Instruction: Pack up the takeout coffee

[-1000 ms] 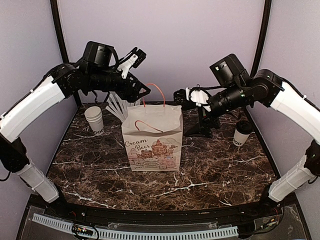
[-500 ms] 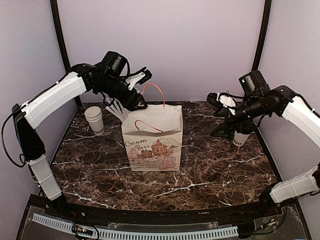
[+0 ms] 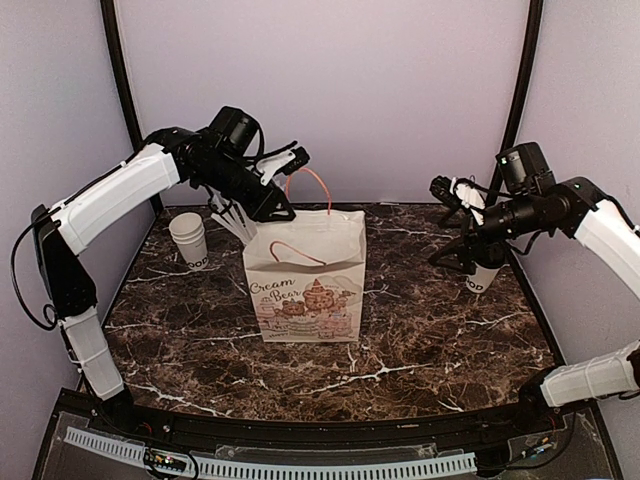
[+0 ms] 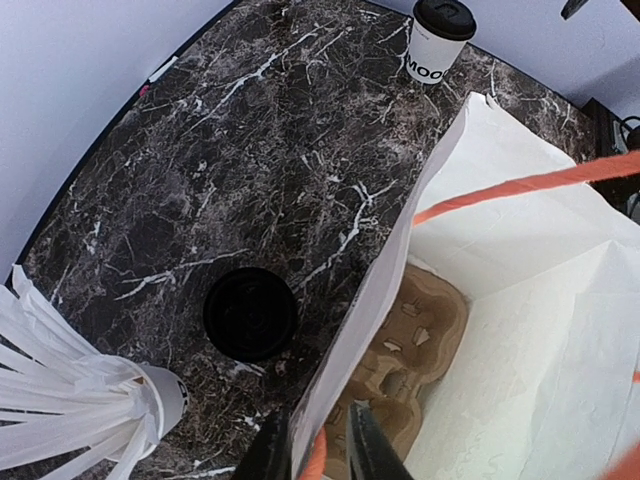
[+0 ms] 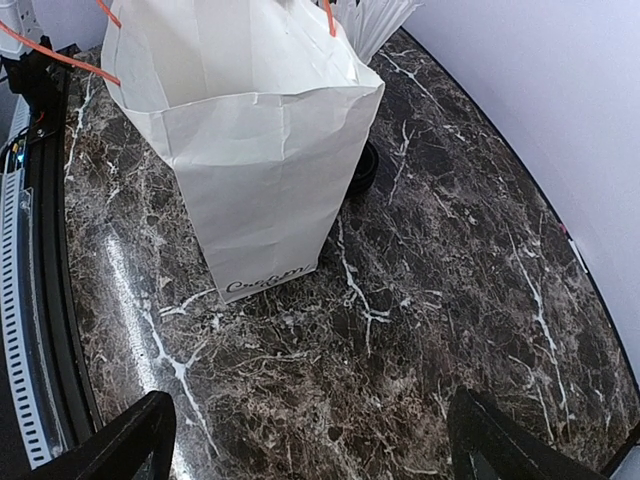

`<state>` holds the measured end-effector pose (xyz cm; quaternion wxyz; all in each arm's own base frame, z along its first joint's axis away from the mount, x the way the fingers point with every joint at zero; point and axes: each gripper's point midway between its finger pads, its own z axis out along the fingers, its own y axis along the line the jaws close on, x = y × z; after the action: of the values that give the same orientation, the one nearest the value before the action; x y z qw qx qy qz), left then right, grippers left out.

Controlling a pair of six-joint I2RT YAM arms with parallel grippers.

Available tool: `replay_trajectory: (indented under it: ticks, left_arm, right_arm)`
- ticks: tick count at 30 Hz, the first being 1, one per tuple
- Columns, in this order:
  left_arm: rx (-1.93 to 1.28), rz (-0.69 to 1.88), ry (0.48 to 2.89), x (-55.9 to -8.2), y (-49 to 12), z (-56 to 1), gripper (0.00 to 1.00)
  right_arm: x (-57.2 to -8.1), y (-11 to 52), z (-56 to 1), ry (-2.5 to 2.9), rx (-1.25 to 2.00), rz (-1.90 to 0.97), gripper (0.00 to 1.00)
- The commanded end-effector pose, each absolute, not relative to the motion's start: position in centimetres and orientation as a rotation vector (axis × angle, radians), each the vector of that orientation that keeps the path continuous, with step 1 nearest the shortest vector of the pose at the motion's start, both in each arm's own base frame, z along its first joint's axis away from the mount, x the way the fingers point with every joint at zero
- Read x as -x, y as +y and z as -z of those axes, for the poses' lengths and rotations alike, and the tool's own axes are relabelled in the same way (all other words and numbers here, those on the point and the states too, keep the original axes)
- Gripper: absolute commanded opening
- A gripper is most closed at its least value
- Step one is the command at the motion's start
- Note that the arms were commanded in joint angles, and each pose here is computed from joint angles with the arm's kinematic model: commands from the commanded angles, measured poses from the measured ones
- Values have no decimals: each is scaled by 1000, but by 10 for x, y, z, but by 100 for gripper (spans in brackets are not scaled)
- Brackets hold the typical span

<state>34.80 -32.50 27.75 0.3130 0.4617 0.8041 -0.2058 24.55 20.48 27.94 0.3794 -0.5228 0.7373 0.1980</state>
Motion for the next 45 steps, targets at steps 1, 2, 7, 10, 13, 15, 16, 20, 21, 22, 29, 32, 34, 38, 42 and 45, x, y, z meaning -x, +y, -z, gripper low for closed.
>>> replay_trajectory:
  ticks: [1,2,7,10,13,15,16,20,21,22,29,32,34,38,42,45]
  left_arm:
    - [-1249,615,2109,-336,-327,-286,19]
    - [-1252,621,2109,-335,-327,-286,18]
    - [-1253,564,2055,-330,-330,-301,1]
    - [-1241,380,2010,-331,-330,-310,0]
    - [-1273,260,1927,-310,-342,-323,0]
    - [-1274,219,1873,-297,-347,-330,0]
    - [-1281,204,1851,-290,-353,-328,0]
    - [-1255,220,1791,-264,-364,-330,0]
    - [-1249,226,1790,-259,-365,-325,0]
    - [-1260,220,1776,-249,-369,-323,0]
    - [-1284,204,1667,-193,-386,-304,0]
    - [-1300,190,1634,-168,-394,-301,0]
    - [-1300,177,1633,-157,-397,-298,0]
    - [-1317,136,1636,-138,-403,-287,0]
    - [-1343,88,1649,-127,-409,-275,0]
    - [-1353,63,1651,-126,-412,-267,0]
  right_arm:
    - [-252,207,-282,1861,1312,-510,96]
    - [-253,207,-282,1865,1306,-507,96]
    - [-262,202,-283,1873,1270,-475,96]
    - [-274,195,-280,1901,1221,-416,96]
    - [-283,188,-278,1923,1184,-351,96]
    - [-287,185,-275,1930,1170,-321,96]
    - [-288,183,-272,1934,1166,-308,97]
    - [-291,182,-265,1947,1161,-304,97]
    - [-291,182,-264,1950,1162,-305,98]
    - [-291,182,-264,1950,1161,-304,98]
    - [-295,182,-260,1960,1160,-297,98]
    - [-297,182,-257,1971,1160,-293,98]
    - [-298,183,-256,1973,1163,-296,98]
    - [-298,182,-254,1978,1161,-291,99]
    - [-299,179,-250,1989,1158,-273,99]
    - [-300,178,-248,1996,1155,-263,99]
